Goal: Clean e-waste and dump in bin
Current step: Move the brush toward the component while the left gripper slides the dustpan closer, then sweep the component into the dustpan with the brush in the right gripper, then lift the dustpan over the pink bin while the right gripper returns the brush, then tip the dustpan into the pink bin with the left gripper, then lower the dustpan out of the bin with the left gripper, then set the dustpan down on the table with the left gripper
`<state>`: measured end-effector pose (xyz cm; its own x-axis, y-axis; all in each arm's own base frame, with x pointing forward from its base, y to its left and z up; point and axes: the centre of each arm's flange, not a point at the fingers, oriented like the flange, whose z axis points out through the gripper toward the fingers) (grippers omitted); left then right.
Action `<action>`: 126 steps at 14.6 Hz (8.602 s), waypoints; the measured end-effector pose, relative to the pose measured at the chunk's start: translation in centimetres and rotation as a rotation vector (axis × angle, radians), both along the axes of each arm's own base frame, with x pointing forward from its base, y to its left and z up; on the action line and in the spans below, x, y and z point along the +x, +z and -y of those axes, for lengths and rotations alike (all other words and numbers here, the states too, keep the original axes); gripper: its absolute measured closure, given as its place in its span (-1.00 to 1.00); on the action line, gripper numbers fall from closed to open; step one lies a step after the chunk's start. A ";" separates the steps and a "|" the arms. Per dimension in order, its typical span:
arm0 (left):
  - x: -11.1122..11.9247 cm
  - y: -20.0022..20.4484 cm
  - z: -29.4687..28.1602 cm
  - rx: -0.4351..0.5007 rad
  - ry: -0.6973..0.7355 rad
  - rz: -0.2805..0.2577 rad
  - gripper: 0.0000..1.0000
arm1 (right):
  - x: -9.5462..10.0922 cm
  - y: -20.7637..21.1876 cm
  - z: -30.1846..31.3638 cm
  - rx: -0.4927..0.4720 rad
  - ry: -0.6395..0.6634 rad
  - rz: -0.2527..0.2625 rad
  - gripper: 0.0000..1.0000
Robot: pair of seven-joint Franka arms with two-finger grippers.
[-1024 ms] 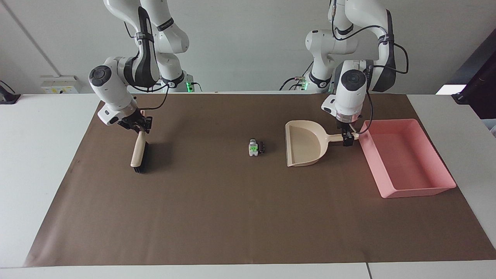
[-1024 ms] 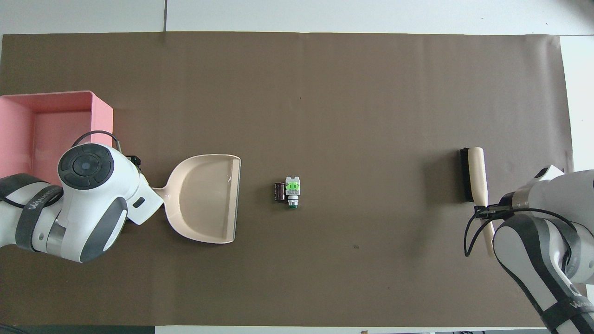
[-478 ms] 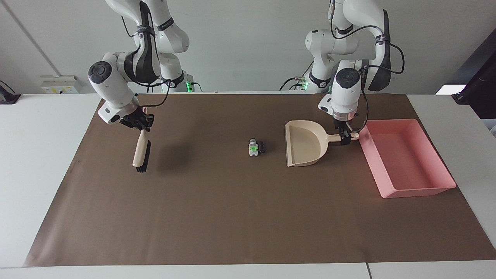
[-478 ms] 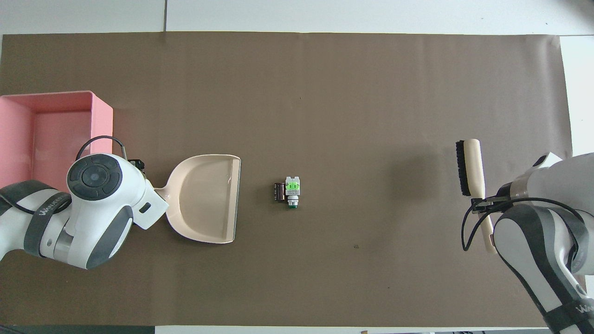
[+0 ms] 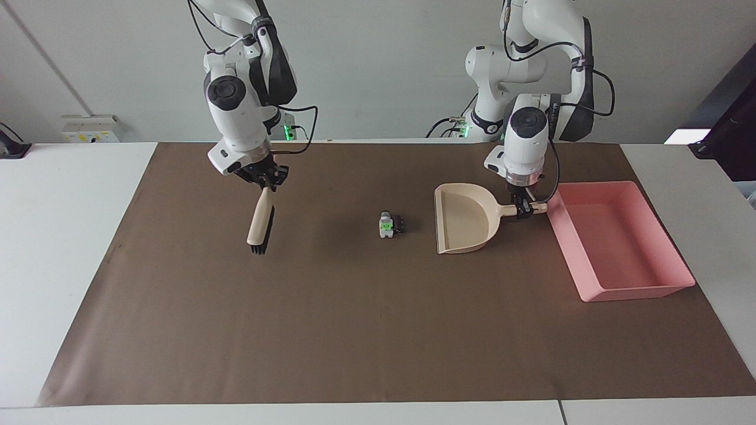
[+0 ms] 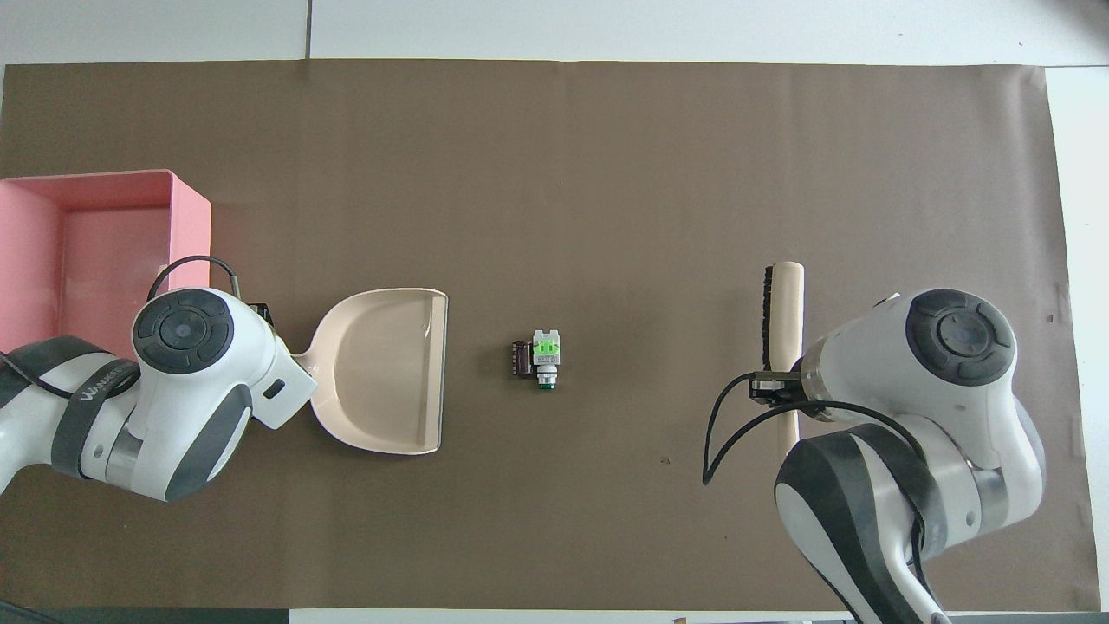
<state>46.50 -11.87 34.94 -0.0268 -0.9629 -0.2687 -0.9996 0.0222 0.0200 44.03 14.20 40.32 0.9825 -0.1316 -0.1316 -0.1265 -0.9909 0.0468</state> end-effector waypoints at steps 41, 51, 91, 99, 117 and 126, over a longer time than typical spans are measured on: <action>3.8 -0.3 6.5 0.133 -0.053 -0.001 0.37 | -3.2 0.7 -32.5 0.605 -0.068 -0.092 0.50; 6.2 1.1 2.5 -0.062 -0.068 -0.054 0.37 | 3.0 10.4 -6.5 0.192 -0.107 -0.082 0.50; 14.8 14.0 -26.4 0.664 0.005 -0.005 0.37 | 7.9 3.7 18.3 0.001 0.141 0.192 -1.00; 14.9 16.5 -22.4 0.960 -0.062 -0.036 0.37 | 8.0 20.6 19.1 -0.014 0.006 0.180 -1.00; 11.7 19.0 -11.3 0.434 -0.138 -0.086 0.37 | 8.6 24.4 19.3 0.021 -0.113 0.080 -1.00; 5.2 7.6 7.9 0.213 -0.135 -0.068 0.37 | 8.4 24.0 18.5 0.023 -0.090 0.068 -1.00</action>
<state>51.68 -19.77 42.53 -0.1760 -0.8712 -0.4582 -0.9840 0.1431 0.1058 52.41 -4.26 64.35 0.9737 -0.2170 -0.0689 -0.2167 -0.9762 0.0124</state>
